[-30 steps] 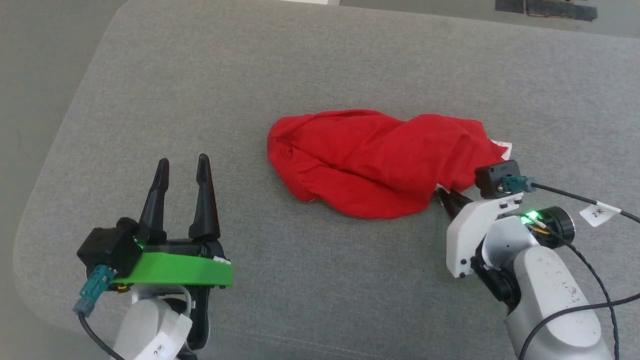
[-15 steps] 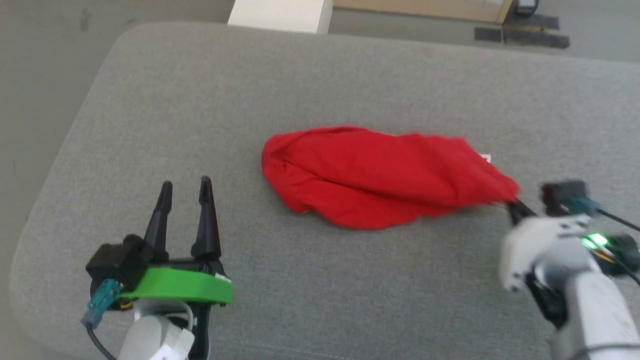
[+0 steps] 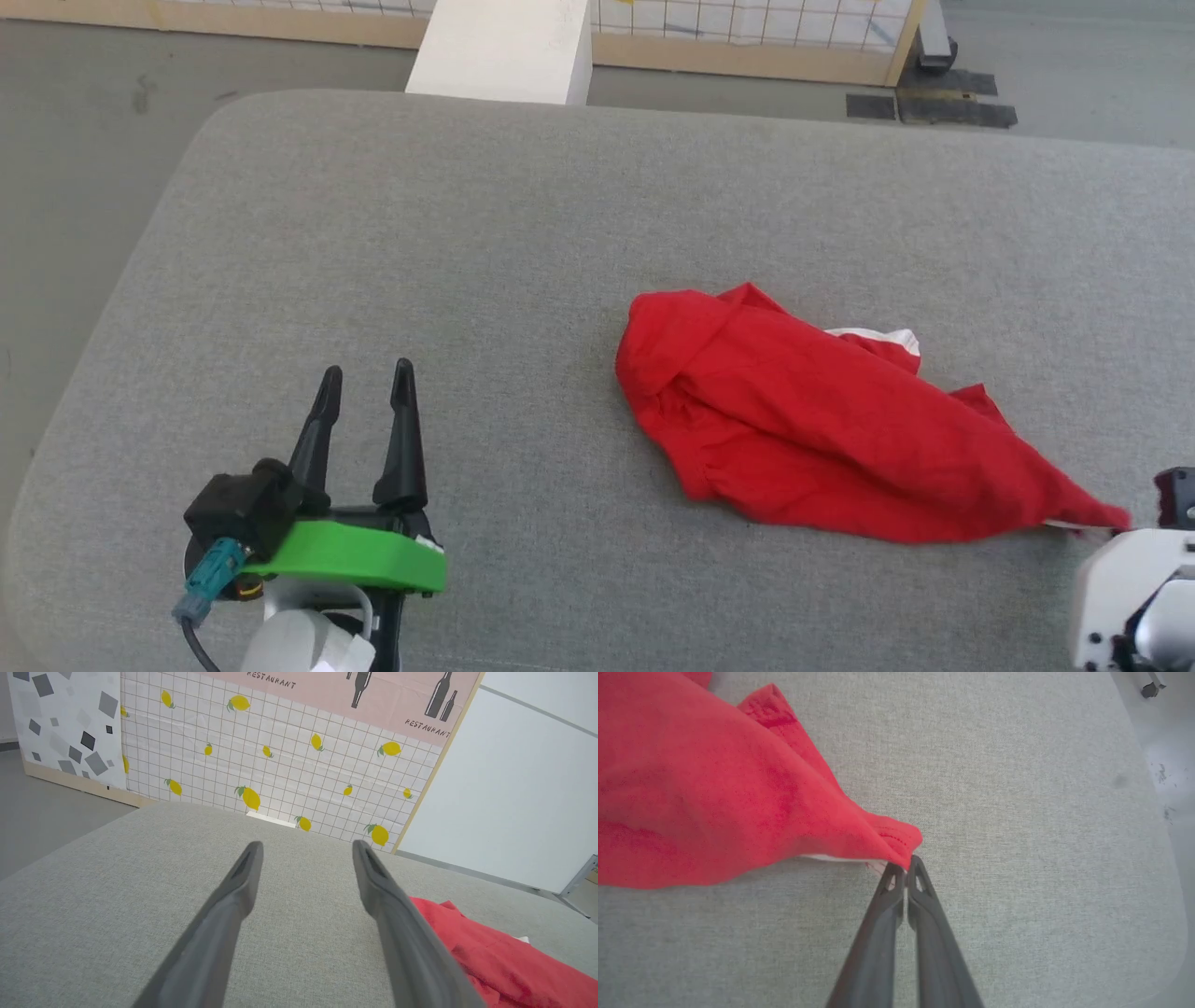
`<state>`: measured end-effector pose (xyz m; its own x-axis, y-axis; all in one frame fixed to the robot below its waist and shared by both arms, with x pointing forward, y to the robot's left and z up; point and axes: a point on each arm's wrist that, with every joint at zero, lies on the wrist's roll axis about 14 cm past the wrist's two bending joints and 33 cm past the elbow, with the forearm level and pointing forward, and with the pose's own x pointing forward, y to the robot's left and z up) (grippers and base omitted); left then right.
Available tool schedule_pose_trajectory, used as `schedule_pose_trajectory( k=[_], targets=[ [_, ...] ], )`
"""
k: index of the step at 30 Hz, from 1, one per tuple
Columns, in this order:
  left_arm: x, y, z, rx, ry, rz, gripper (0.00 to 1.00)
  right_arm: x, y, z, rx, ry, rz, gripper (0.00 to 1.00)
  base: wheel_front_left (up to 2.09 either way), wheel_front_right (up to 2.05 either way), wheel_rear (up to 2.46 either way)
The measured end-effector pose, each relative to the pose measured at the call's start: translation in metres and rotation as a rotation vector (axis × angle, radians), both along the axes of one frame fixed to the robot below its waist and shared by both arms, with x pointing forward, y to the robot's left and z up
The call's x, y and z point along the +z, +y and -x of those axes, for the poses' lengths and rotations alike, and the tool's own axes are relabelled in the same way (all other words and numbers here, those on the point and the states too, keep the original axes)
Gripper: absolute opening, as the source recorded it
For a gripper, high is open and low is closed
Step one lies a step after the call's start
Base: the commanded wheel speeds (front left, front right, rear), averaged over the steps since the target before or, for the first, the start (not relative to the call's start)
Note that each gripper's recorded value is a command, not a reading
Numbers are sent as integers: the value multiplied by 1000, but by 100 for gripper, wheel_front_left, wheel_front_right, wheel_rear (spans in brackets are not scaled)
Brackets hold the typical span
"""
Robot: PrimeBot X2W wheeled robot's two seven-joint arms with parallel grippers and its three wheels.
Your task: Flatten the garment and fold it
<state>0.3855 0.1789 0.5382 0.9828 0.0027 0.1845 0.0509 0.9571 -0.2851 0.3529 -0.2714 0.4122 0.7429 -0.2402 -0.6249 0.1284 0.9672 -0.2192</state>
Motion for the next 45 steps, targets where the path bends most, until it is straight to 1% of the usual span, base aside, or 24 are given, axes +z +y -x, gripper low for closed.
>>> schedule_pose_trajectory(
  k=[2, 4, 8, 11, 14, 17, 20, 23, 24, 27, 28, 32, 33, 35, 37, 39, 45],
  targets=[
    [-3, -2, -1, -7, 8, 0, 100, -4, 5, -1, -4, -22, -52, 100, 0, 0, 0],
    [-4, -3, -2, -10, 13, 0, 100, 2, 4, -4, -10, -79, -80, 100, 0, 0, 0],
    [-1, -5, 0, -18, 5, 0, 100, 31, 3, -16, -22, -301, -143, 100, 0, 0, 0],
    [3, -14, 2, -46, -8, 1, 100, 61, 7, -24, 0, -486, -156, 100, 0, 0, 0],
    [3, -30, 5, -96, -7, 6, 100, 80, 17, -26, 32, -611, -172, 100, 0, 0, 0],
    [-5, -53, 9, -163, 20, 23, 100, 90, 25, -25, 58, -677, -183, 100, 0, 0, 0],
    [-27, -91, 15, -280, 97, 62, 100, 90, 34, -22, 80, -693, -195, 100, 0, 0, 0],
    [-48, -128, 20, -398, 211, 94, 100, 87, 38, -21, 91, -688, -206, 100, 0, 0, 0],
    [-57, -141, 20, -441, 271, 100, 100, 86, 39, -20, 92, -685, -208, 100, 0, 0, 0],
    [-73, -163, 19, -507, 404, 107, 100, 83, 40, -18, 90, -676, -212, 100, 0, 0, 0],
    [-79, -168, 18, -520, 444, 91, 100, 82, 40, -18, 89, -673, -213, 100, 0, 0, 0],
    [-98, -179, 13, -550, 591, 86, 100, 77, 37, -15, 80, -662, -210, 100, 0, 0, 0],
    [-101, -181, 11, -551, 613, 93, 100, 76, 37, -15, 78, -659, -210, 100, 0, 0, 0],
    [-105, -184, 5, -556, 652, 68, 100, 74, 35, -14, 72, -652, -207, 100, 0, 0, 0],
    [-111, -184, 0, -546, 700, 71, 100, 72, 33, -13, 66, -647, -205, 100, 0, 0, 0],
    [-121, -182, -4, -529, 753, 45, 100, 70, 32, -12, 62, -643, -204, 100, 0, 0, 0],
    [-129, -178, -21, -501, 829, 49, 100, 64, 30, -13, 54, -625, -202, 100, 0, 0, 0]
  ],
)
